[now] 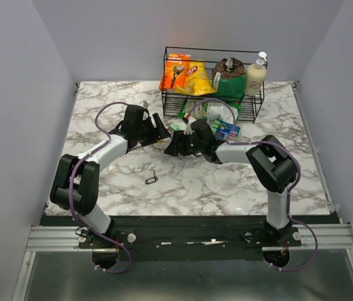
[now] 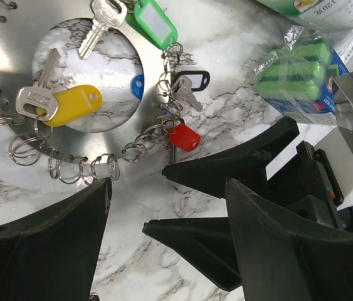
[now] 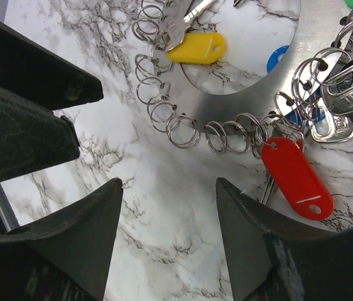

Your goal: Put the keys on the keyring

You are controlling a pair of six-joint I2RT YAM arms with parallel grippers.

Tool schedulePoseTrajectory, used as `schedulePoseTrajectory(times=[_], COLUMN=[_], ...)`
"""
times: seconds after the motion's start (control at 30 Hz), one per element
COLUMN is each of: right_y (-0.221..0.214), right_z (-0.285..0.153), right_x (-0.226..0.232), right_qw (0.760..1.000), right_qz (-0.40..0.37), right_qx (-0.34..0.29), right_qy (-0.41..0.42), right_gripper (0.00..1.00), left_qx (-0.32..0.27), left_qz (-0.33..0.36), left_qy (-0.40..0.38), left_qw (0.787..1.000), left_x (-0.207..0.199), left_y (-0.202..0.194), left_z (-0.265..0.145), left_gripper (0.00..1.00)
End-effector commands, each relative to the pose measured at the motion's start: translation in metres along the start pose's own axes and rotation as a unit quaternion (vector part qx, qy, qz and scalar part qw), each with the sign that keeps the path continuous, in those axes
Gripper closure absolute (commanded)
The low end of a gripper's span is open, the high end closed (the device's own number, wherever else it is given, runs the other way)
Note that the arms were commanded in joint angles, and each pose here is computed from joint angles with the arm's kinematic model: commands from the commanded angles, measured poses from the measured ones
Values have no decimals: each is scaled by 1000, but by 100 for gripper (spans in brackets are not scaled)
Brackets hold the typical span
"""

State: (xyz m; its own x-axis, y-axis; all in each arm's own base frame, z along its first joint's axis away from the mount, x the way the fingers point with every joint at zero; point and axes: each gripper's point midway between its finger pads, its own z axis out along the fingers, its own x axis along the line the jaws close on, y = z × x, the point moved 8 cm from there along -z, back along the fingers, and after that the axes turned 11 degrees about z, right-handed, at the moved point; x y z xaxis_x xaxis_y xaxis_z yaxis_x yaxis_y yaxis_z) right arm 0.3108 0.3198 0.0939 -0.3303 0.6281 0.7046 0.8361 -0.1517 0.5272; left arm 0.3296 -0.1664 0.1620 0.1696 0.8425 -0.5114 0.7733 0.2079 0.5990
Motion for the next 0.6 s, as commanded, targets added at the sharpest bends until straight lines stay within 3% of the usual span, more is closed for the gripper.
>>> schedulePoseTrajectory(times=[0.0, 0.3, 0.57], right_y=[10, 16, 13], right_z=[9, 10, 17], right_x=[0, -4, -11], right_qw=[1000, 998, 998], right_qz=[1, -1, 4], right_qx=[-29, -57, -59], right_qy=[2, -18, -19], right_gripper=[32, 38, 41], left_qx=[-16, -8, 0], left_qz=[6, 5, -2], left_qy=[19, 28, 32], left_qw=[1000, 1000, 999], left_x=[1, 6, 11], left_y=[7, 8, 4], left_z=[0, 13, 25], left_gripper=[22, 35, 37])
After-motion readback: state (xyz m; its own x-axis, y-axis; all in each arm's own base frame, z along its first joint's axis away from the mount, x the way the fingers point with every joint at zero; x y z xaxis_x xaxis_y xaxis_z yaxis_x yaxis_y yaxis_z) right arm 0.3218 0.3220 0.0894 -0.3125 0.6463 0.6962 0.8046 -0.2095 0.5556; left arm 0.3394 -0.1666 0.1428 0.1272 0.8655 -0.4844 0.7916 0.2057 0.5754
